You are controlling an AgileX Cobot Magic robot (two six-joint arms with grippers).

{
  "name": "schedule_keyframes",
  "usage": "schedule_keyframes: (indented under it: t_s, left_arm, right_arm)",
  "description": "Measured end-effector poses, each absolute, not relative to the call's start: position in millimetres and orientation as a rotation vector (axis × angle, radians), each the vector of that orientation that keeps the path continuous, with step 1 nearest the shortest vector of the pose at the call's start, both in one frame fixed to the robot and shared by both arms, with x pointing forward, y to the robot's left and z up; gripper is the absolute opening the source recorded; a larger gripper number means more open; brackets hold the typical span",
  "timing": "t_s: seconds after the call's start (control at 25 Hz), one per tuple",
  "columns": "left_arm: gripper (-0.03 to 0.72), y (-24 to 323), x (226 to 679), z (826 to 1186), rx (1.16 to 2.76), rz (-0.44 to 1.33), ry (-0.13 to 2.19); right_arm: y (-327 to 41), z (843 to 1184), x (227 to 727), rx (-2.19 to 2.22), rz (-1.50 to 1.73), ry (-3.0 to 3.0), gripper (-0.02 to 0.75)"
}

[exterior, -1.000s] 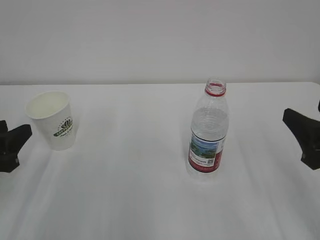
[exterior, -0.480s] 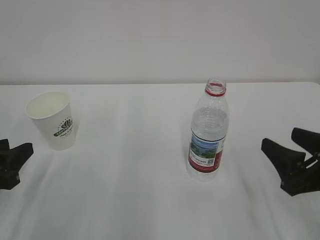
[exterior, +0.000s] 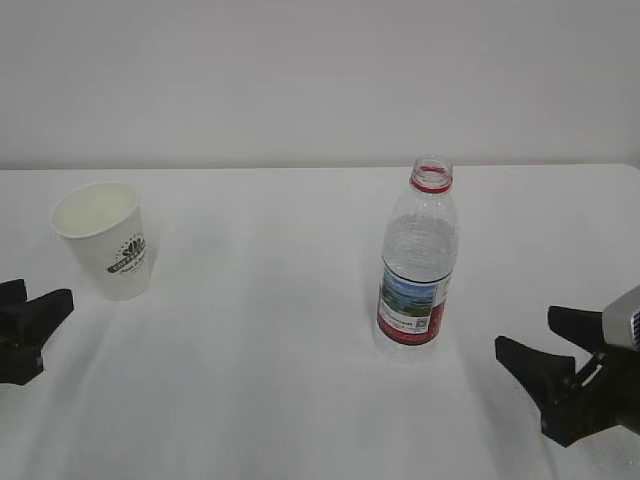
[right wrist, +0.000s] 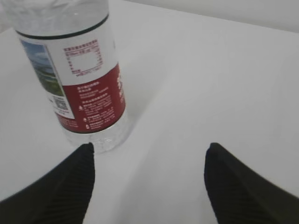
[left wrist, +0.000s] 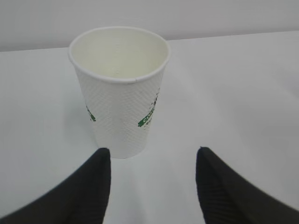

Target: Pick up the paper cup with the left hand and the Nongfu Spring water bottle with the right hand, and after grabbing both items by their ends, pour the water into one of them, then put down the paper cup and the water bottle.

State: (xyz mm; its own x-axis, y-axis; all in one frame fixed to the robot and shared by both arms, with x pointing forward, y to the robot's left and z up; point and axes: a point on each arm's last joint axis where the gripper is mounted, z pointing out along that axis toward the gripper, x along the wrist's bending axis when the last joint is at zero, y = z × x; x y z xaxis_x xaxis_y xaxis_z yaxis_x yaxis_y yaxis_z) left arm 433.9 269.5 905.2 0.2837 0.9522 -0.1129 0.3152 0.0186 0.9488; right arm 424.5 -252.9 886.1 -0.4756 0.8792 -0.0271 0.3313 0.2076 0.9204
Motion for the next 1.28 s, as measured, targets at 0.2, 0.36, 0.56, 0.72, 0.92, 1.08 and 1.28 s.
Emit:
schedule_keyframes:
  t_s: [0.2,0.36,0.56,0.72,0.92,1.08,1.28]
  left_arm:
    - [0.431,269.4,433.8,905.2,1.51,0.766,1.225]
    - [0.431,269.4,433.8,905.2,1.51,0.766,1.225]
    - [0.431,269.4,433.8,905.2,1.51,0.766,1.225]
    - [0.431,269.4,433.8,905.2,1.51,0.766,1.225]
    - [0.431,269.4,433.8,905.2,1.51,0.766,1.225]
    - [0.431,269.7,433.9,905.2,1.508,0.768,1.228]
    - [0.431,270.3,434.1,905.2,1.503,0.772,1.234]
  right_arm:
    - [-244.5,888.6,425.7,0.998,1.313,1.989,0.552]
    - [-240.0,893.0,433.9,0.912,1.352,2.001,0.589]
    - [-238.2,897.2,443.2,0.866,1.37,1.985,0.617]
    - [-237.7,900.2,450.4,0.846,1.376,1.966,0.621]
    - [-236.8,896.8,458.5,0.843,1.381,1.971,0.622]
    - [-234.0,882.8,461.5,0.847,1.386,2.04,0.623]
    - [-230.5,870.0,468.1,0.829,1.399,2.103,0.623]
